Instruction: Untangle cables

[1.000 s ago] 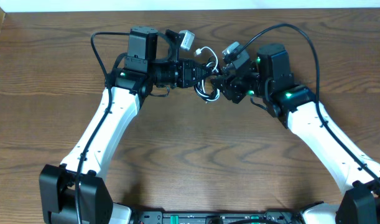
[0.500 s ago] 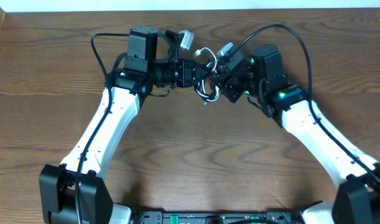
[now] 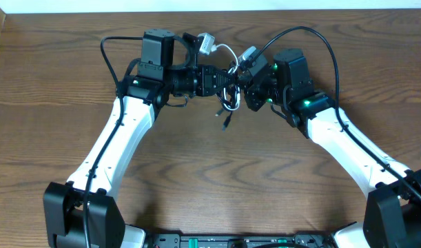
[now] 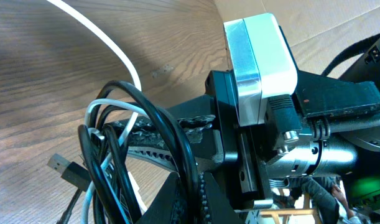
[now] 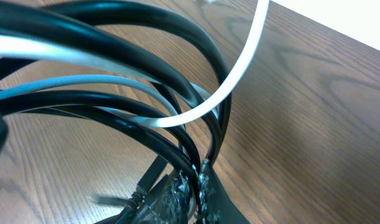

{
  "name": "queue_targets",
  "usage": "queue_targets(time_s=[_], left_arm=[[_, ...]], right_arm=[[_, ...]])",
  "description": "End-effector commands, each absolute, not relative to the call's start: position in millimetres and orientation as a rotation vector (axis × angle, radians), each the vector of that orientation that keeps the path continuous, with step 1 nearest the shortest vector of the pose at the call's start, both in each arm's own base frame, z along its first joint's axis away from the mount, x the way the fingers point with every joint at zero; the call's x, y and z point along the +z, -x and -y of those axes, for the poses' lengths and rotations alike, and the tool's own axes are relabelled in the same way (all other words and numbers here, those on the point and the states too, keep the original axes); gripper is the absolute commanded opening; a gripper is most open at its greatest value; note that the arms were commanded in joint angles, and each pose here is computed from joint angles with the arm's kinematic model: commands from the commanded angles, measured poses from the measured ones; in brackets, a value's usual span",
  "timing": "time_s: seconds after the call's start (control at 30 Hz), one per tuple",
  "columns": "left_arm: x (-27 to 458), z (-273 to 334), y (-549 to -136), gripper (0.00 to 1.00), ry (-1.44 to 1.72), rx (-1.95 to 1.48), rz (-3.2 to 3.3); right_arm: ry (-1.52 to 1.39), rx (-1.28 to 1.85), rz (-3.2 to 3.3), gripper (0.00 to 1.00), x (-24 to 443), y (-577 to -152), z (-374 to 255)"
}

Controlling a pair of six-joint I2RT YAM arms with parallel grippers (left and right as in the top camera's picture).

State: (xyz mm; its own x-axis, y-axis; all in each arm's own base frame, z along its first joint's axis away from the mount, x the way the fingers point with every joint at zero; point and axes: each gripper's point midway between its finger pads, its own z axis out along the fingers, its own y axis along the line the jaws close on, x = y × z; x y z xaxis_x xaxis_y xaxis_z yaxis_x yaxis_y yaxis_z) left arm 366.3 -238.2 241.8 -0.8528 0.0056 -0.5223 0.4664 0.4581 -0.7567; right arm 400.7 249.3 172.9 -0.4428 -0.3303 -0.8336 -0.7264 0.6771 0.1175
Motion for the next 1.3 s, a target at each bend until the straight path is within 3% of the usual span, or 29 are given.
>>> queue_targets(time_s=[0.0,0.47,0.8,0.97,1.17,1.27], left_arm=[[248.8,235.8,-364.8,0.08,-0.396,-1.358,-2.243],[244.0,231.9,-370.6,0.08,-0.369,-1.302,-2.258],[239.8,228.0,-376.0,0.08,-0.343,-1.251,-2.269],[239.9,228.0,-376.0,0.08,-0.343,-1.251,-2.269],[239.1,227.1,-377.3,0.08,-0.328,-1.243,-2.274],[232.4,218.7,-387.7,0.08,-0.158,-1.196,-2.330]], right_arm=[[0.753,0.612,-2.031,0.01,190.9,-404.8,-248.2],[0.336,0.678,-2.125,0.01,231.9,-408.1,-179.8],[-0.117,0.478,-2.356,0.01,191.7,-404.2,-100.9],[-0.154,0.458,-2.374,0.01,187.6,-403.2,-88.3],[0.086,0.678,-2.303,0.01,206.7,-399.4,-129.3],[0.116,0.698,-2.293,0.05,209.0,-397.7,-138.8]])
